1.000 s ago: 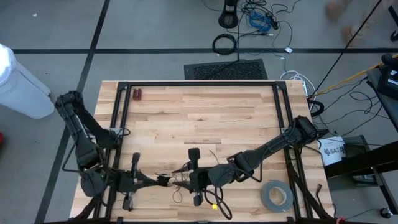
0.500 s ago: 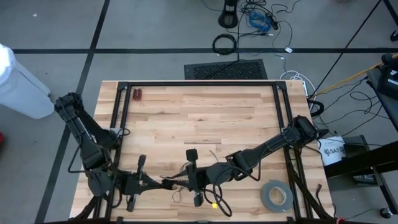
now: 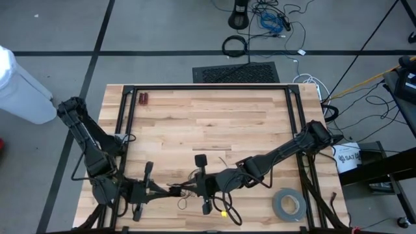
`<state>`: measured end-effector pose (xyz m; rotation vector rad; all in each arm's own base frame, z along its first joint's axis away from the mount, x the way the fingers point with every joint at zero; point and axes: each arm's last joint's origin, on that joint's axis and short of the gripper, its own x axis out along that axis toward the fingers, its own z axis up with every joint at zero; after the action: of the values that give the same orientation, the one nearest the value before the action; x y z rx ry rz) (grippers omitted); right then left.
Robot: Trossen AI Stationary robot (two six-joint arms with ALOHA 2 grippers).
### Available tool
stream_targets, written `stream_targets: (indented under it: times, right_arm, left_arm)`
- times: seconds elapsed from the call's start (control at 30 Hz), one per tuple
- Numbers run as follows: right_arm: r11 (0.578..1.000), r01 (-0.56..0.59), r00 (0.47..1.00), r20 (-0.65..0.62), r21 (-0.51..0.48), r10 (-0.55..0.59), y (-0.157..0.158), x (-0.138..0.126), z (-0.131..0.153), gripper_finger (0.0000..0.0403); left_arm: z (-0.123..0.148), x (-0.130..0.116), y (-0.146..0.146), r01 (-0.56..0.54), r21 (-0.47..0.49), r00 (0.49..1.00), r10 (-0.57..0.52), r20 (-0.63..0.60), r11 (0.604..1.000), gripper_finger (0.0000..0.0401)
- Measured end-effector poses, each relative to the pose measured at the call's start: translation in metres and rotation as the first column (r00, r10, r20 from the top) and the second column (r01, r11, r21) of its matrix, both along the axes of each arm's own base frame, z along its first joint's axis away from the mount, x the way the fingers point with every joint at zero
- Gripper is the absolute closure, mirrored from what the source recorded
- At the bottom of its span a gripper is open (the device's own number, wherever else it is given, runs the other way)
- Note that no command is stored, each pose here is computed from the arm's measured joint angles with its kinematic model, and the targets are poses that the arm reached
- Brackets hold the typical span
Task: Coil cords
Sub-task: Coil the black wire on the spool
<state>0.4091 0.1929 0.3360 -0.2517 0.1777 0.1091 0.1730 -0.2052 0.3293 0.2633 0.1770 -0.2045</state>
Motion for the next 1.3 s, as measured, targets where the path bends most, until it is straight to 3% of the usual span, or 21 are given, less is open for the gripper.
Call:
stream_targets:
  times: [0.3,0.5,0.7,0.97,1.17,1.3]
  right_arm:
    - [0.998,0.06,0.996,-0.061,-0.026,-0.062,-0.005,-0.014,0.01,0.0403]
    - [0.995,0.086,0.992,-0.087,-0.043,-0.089,-0.006,-0.024,0.016,0.0403]
    - [0.996,0.093,0.993,-0.071,0.004,-0.093,-0.011,-0.043,0.039,0.0403]
    - [1.0,0.01,0.999,-0.047,-0.022,-0.011,-0.01,-0.054,0.052,0.0403]
    - [0.996,-0.085,0.994,-0.065,-0.011,0.084,-0.015,-0.05,0.051,0.0403]
    - [0.997,-0.081,0.994,-0.067,-0.006,0.08,-0.023,-0.046,0.051,0.0403]
  left_arm:
    - [0.009,-0.005,-0.005,-0.024,-0.038,0.997,0.027,0.074,0.999,0.0352]
    - [0.011,-0.009,-0.003,-0.13,-0.034,0.987,0.132,0.096,0.991,0.0347]
    - [0.011,-0.008,-0.001,-0.157,-0.031,0.982,0.16,0.099,0.987,0.0347]
    - [0.013,0.002,0.008,-0.27,0.003,0.955,0.268,0.128,0.963,0.0341]
    - [0.017,0.011,0.012,-0.324,0.06,0.934,0.309,0.176,0.944,0.0295]
    - [0.013,0.018,0.009,-0.325,0.087,0.935,0.306,0.181,0.942,0.0265]
